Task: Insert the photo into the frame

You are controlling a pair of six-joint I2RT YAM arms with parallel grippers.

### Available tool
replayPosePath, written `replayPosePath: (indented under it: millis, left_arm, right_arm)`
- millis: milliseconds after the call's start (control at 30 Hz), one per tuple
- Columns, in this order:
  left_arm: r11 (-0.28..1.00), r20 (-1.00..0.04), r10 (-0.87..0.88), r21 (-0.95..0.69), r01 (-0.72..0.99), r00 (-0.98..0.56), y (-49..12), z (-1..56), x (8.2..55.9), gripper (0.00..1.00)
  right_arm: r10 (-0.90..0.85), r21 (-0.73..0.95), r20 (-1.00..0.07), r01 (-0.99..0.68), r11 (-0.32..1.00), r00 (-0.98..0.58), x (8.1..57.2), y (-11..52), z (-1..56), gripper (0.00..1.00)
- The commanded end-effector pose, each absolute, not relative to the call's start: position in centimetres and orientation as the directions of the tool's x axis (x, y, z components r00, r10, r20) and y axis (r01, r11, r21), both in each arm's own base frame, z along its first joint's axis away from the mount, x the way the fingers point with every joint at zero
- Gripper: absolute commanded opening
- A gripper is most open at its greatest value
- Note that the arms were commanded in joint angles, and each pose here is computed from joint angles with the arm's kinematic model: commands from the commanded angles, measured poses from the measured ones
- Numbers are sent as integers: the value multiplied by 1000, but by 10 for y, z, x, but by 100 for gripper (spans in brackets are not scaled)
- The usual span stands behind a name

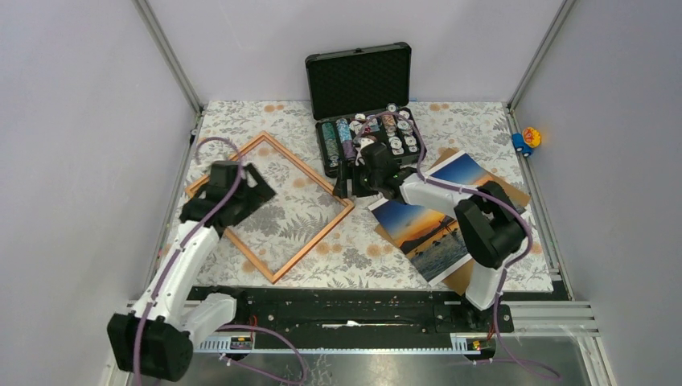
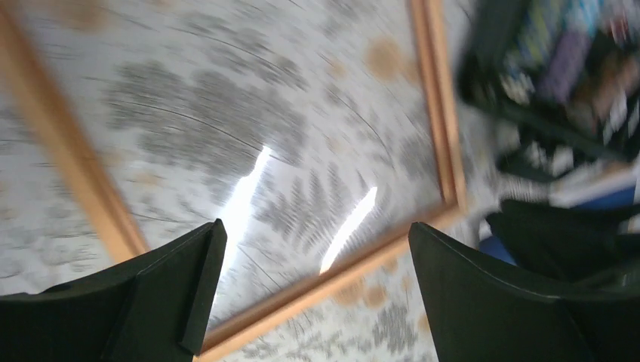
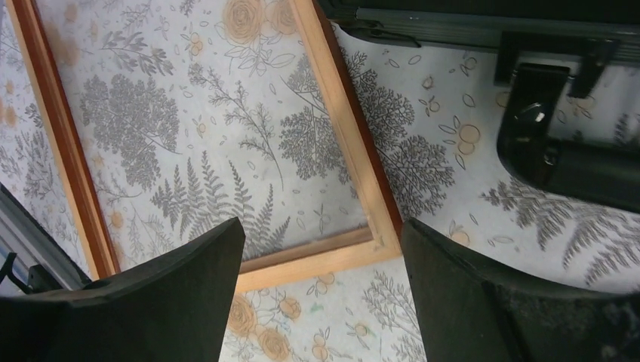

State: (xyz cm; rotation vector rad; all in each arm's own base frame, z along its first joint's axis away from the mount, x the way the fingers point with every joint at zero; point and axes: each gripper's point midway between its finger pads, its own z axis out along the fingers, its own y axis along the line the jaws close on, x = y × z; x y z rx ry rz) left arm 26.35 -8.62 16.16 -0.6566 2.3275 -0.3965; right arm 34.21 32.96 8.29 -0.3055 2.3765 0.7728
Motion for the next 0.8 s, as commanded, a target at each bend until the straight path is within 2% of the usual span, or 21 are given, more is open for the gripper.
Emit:
replayPosePath:
  millis: [0, 133, 200, 267, 367, 533, 667, 767]
  left_arm:
    - [707, -491, -707, -467, -531, -509, -26, 153, 258, 99]
    - [522, -416, -838, -422, -741, -353, 33, 111, 233, 99]
    - [444, -370, -882, -444, -778, -292, 44, 101, 228, 99]
    - [407, -379, -894, -468, -785, -238, 51, 104, 232, 99]
    - [384, -401, -896, -482, -787, -192, 59, 97, 239, 99]
    - [366, -287, -926, -539, -758, -244, 37, 63, 249, 99]
    - [368, -279, -927, -557, -744, -249, 33, 56, 251, 99]
    - [376, -277, -926, -586, -718, -258, 28, 55, 253, 99]
  right_arm:
    - [-77, 468, -591, -419, 778, -803, 346, 344, 72, 85]
    - [-114, 458, -537, -402, 793, -836, 345, 339, 51, 88]
    - [-126, 460, -529, -408, 789, -839, 345, 339, 48, 89]
    - [-139, 470, -514, -414, 780, -846, 346, 341, 45, 90]
    - [-162, 479, -482, -413, 775, -861, 346, 344, 37, 90]
    - [-158, 552, -414, -385, 740, -897, 337, 352, 29, 90]
    - [-158, 653, -381, -387, 652, -911, 324, 368, 42, 87]
    - [-149, 724, -400, -412, 553, -904, 318, 382, 70, 85]
